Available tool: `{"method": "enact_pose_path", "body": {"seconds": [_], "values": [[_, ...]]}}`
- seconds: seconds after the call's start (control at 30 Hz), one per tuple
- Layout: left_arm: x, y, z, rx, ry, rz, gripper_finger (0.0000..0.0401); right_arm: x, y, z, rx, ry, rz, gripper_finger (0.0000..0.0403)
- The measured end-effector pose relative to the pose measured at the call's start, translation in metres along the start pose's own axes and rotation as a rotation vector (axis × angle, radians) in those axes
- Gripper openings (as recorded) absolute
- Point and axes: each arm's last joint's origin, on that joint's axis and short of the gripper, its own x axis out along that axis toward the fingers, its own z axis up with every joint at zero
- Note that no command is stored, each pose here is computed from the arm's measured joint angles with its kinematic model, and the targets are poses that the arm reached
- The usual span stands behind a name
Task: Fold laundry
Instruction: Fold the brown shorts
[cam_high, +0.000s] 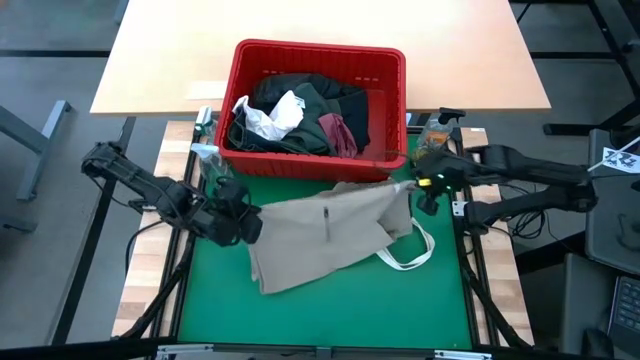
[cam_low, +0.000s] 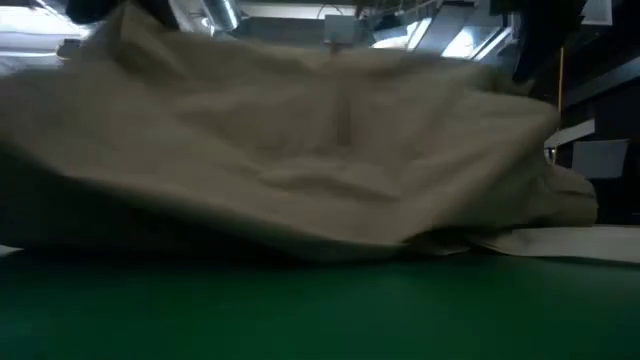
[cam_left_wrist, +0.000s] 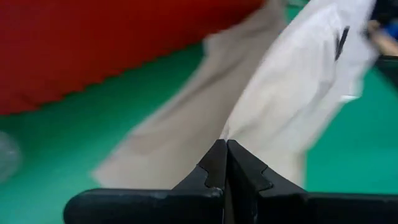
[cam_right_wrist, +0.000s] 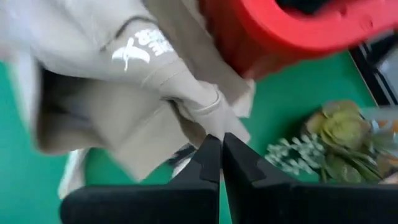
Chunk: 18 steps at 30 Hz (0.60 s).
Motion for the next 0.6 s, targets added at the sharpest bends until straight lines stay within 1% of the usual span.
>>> {"method": "enact_pose_path", "body": {"seconds": [0.1, 0.27, 0.33, 0.47, 0.6], "values": [[0.012, 0.001, -0.001, 0.019, 0.006, 0.095, 0.0000, 0.024, -0.006, 0.005, 0.019, 0.060, -0.039, 0.0003], [0.037, -0.003, -0.004, 0.083, -0.002, 0.229, 0.0000, 0.054, -0.012, 0.013, 0.054, 0.086, -0.058, 0.0003], [0.049, -0.005, -0.004, 0.104, -0.006, 0.278, 0.0000, 0.061, -0.014, 0.016, 0.061, 0.102, -0.081, 0.0003], [0.072, -0.006, -0.006, 0.142, 0.013, 0.381, 0.0000, 0.071, -0.015, 0.020, 0.055, 0.104, -0.167, 0.0003], [0.092, -0.007, -0.011, 0.159, 0.064, 0.452, 0.0000, 0.078, -0.014, 0.023, 0.042, 0.123, -0.180, 0.0003]]}}
